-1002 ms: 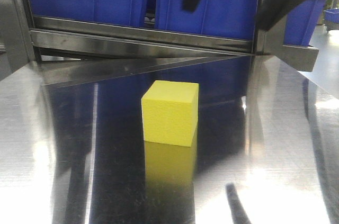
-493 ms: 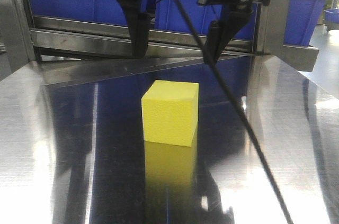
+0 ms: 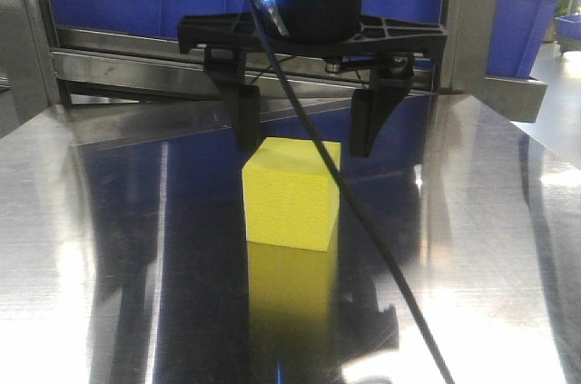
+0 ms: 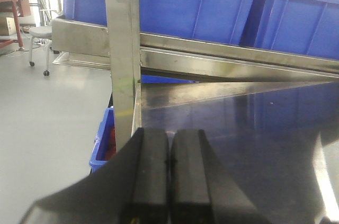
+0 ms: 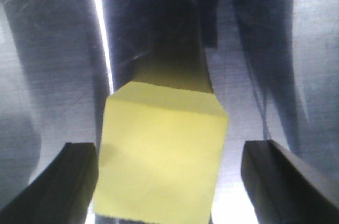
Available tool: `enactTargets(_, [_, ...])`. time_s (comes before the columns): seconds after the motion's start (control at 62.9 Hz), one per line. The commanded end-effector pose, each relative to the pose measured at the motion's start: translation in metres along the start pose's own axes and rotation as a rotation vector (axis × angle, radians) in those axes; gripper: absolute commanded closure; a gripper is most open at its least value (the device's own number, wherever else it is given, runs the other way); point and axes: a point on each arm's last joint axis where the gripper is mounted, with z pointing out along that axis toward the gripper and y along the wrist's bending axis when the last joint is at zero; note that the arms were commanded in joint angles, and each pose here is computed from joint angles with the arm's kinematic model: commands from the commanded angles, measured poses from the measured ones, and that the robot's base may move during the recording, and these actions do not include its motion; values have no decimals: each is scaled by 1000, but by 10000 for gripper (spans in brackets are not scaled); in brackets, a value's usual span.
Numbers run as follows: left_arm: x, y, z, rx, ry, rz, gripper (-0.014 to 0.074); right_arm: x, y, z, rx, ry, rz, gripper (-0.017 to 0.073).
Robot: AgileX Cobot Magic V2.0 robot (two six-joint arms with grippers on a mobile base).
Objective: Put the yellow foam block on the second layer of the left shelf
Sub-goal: 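Lower the open right gripper over the yellow foam cube, then close the right gripper on the cube and lift it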
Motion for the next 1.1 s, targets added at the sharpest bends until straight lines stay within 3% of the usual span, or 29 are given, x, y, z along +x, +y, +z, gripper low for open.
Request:
enactTargets(0.0, [1, -1, 0, 20, -72, -11, 457, -12, 1, -25, -71, -93, 9, -65])
enactTargets(0.588, [1, -1, 0, 19, -67, -11, 457, -13, 4, 10, -25, -38, 45, -60])
enactTargets(0.652, [1, -1, 0, 19, -67, -11, 457, -14, 4, 10, -25, -38, 48, -32])
enactTargets(0.763, [1, -1, 0, 19, -67, -11, 457, -16, 1, 10, -23, -40, 54, 102])
enactTargets(0.891, [1, -1, 0, 19, -67, -11, 457, -21, -2, 8, -31, -45, 25, 244])
enactTargets(0.97, [1, -1, 0, 19, -67, -11, 457, -25, -5, 6, -53, -48, 2, 255])
enactTargets(1.082, [1, -1, 0, 19, -67, -11, 457, -38, -15, -4, -102, -77, -79, 255])
